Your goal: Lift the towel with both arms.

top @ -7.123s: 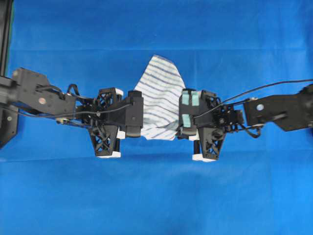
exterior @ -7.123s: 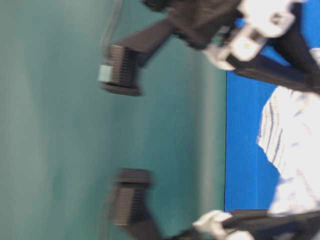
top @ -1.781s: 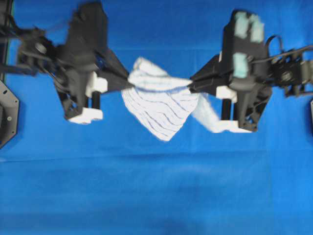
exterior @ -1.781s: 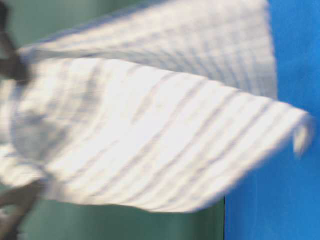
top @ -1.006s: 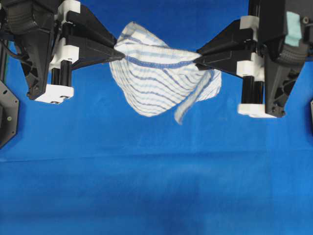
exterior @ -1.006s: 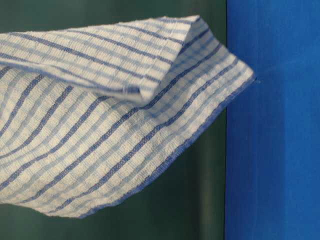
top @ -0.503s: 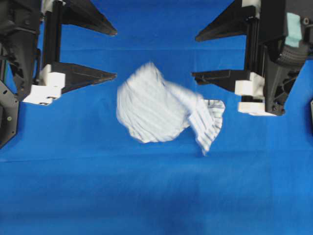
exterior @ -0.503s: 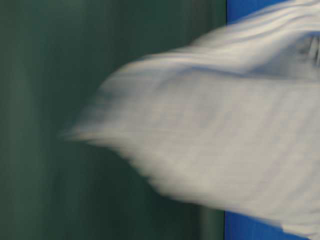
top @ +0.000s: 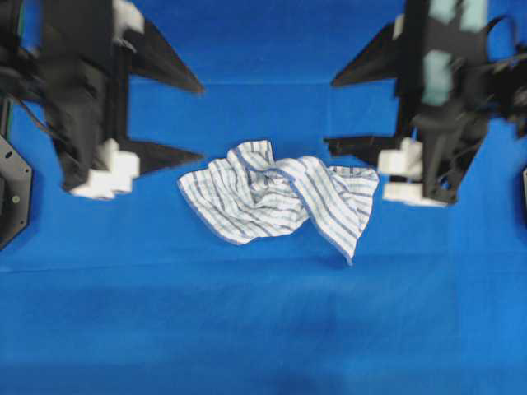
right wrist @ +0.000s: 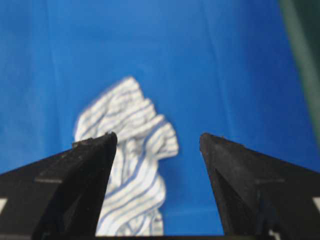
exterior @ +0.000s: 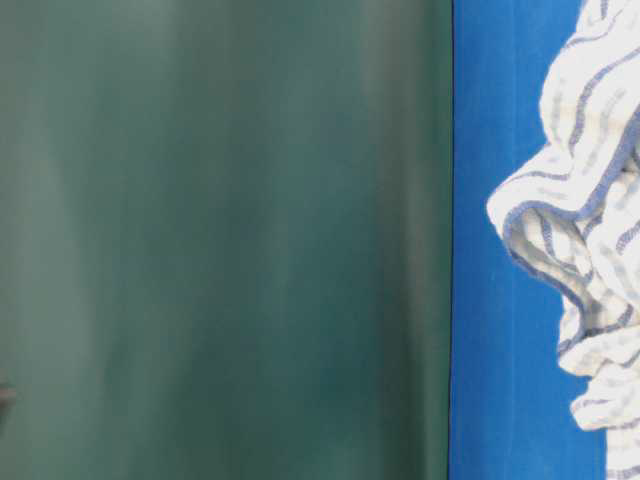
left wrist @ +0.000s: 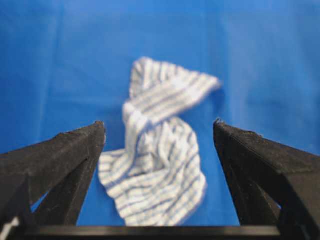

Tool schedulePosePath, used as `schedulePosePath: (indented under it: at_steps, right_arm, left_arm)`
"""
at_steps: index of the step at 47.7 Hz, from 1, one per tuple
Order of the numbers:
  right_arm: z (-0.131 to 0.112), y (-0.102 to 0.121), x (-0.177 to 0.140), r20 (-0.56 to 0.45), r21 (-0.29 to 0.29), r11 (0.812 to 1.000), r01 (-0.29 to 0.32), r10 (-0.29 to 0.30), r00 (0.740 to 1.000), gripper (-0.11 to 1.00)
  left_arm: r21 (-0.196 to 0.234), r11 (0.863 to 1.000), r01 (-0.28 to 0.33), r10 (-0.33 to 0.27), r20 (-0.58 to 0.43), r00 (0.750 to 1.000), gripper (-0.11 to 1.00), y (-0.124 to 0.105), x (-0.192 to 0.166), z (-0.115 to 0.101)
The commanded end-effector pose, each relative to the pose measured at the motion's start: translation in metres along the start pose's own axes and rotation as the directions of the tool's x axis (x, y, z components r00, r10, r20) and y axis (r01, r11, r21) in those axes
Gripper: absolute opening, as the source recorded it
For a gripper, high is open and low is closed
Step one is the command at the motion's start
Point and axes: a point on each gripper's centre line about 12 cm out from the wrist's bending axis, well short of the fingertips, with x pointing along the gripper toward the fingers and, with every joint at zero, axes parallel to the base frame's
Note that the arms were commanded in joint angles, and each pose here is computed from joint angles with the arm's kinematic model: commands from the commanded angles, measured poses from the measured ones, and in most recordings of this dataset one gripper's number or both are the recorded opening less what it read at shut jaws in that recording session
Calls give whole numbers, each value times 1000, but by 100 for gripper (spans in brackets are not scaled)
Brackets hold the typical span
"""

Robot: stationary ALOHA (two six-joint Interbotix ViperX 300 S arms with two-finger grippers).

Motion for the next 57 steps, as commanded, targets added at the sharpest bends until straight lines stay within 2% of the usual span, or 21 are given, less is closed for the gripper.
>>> schedulePosePath:
  at_steps: [1,10,25,33,45,57]
  right_arm:
    - [-8,5,8,6,9,1000,-15,15,1000,67]
    - [-53,19,47,-36,46,998,-50,52,998,67]
    - [-132,46,119,-130,90,990,-113,124,984,67]
    - [-158,56,150,-170,77,988,-136,148,974,67]
    - [-188,63,189,-228,72,987,-147,160,960,67]
    - [-208,62,212,-269,82,987,-141,158,950,67]
  left_arm:
    - [10,1000,15,-15,5,1000,93,-6,12,-12]
    - [22,999,40,-39,-68,997,93,-16,57,-65]
    - [44,996,75,-71,-88,994,93,-33,107,-124]
    - [44,996,74,-67,-139,988,93,-33,136,-162]
    - [46,996,82,-71,-205,976,93,-38,171,-199]
    - [45,996,82,-65,-288,955,93,-38,189,-234]
